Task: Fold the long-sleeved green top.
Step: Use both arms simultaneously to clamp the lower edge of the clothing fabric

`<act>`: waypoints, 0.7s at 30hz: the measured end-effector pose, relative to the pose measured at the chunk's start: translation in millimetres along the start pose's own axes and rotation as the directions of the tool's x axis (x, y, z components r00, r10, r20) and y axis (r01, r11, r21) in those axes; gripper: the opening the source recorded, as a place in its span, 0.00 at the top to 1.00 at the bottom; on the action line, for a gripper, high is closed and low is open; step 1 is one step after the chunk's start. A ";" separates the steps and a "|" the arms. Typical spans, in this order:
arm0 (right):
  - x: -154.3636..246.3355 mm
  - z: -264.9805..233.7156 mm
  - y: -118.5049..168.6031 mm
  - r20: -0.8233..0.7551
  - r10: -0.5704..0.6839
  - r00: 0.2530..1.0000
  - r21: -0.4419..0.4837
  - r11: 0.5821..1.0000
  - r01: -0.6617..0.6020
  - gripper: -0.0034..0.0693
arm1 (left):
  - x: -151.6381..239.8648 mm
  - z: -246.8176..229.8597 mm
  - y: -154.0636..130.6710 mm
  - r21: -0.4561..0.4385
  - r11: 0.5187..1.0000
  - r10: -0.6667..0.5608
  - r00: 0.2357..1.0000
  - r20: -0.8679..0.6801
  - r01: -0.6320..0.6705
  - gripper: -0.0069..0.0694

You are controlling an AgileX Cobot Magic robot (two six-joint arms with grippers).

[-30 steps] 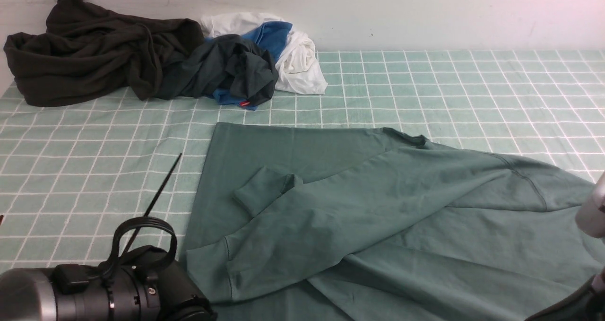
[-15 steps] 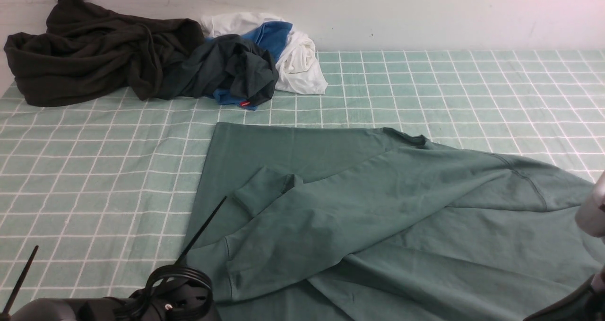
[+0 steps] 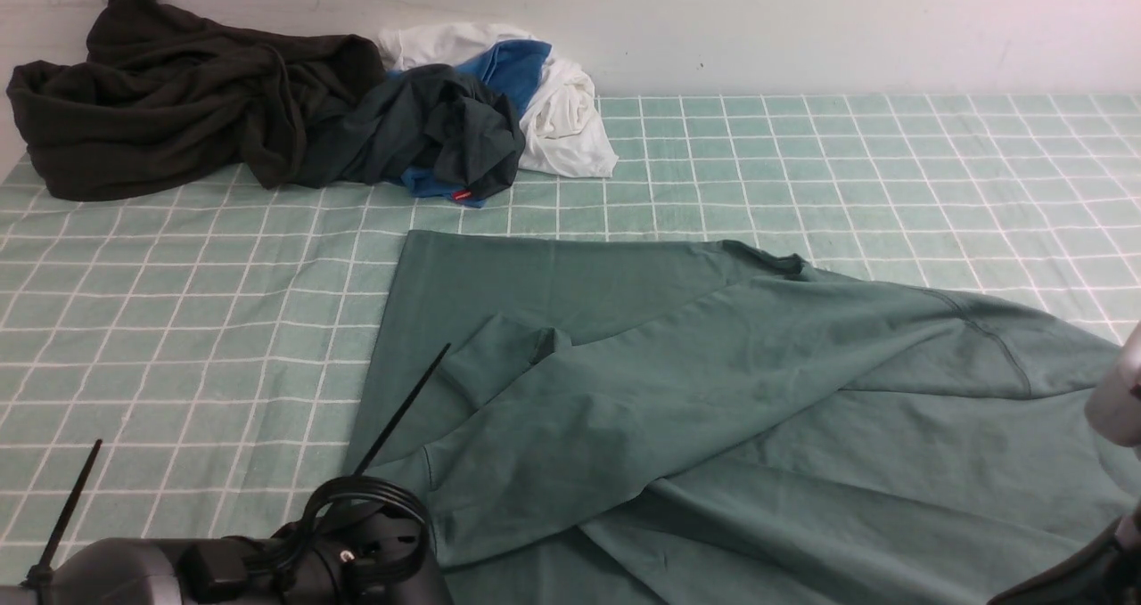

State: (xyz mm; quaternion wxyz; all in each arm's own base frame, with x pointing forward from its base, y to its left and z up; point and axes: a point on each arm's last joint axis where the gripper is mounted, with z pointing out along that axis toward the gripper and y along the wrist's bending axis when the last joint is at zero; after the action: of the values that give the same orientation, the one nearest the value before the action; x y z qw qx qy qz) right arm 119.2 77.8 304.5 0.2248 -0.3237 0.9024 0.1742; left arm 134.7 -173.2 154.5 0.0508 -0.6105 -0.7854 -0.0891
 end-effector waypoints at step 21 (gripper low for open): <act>57.9 83.7 -39.4 -0.344 -0.408 0.846 0.113 0.876 0.469 0.24 | 27.7 -25.1 10.6 0.039 0.981 -0.194 0.974 0.119 0.191 0.90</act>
State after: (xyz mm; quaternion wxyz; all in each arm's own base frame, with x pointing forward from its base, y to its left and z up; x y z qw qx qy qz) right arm 129.9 58.3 197.7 0.1447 -0.5220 0.8403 -0.0228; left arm 137.3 -149.5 185.1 0.0021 -0.5351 -0.8436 -0.0455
